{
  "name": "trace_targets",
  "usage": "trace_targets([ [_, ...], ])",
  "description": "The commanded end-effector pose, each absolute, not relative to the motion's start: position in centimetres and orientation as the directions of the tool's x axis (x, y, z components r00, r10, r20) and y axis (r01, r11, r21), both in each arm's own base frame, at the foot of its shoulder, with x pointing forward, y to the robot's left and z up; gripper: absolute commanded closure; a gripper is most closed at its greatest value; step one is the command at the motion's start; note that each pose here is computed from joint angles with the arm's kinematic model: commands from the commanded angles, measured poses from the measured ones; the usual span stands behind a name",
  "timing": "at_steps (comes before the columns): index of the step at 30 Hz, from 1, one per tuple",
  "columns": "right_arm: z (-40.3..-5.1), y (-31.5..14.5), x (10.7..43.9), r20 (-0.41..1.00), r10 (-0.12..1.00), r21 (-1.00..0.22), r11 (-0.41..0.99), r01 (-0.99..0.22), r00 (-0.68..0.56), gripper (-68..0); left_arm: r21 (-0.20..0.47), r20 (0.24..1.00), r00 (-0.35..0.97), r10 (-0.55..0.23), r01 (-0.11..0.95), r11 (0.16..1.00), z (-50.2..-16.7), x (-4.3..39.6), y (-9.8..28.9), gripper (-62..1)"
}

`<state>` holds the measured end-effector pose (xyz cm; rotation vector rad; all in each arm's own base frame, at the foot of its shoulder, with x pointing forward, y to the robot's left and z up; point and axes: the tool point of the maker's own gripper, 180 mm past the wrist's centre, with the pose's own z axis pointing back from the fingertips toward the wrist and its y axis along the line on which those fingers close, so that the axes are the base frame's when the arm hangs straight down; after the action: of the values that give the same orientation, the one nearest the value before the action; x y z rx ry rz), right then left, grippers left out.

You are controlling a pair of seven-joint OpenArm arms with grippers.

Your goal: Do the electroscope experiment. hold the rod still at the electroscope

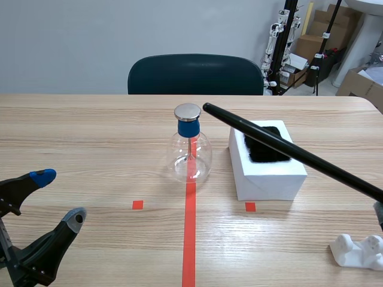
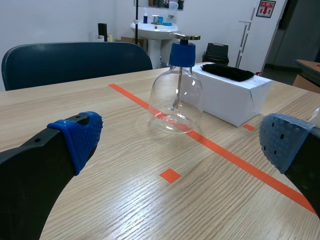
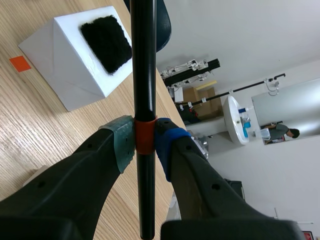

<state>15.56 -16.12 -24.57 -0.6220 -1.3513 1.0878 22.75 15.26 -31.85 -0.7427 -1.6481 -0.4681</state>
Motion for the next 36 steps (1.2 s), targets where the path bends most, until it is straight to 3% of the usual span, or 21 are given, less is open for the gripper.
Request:
trace_targets([
  [1, -23.94, -16.13, 15.89, 0.449, 0.882, -0.881, 0.412, -0.230, -0.140, 0.0, -0.088, 0.966, -0.116, 0.230, 0.689, 0.719, -31.05, 23.03, 15.67, -62.3],
  [36, -24.00, -16.02, 15.85, 0.438, 0.887, -0.886, 0.399, -0.234, -0.147, 0.1, -0.088, 0.966, -0.116, 0.230, 0.689, 0.719, -31.05, 23.03, 15.67, -62.3],
])
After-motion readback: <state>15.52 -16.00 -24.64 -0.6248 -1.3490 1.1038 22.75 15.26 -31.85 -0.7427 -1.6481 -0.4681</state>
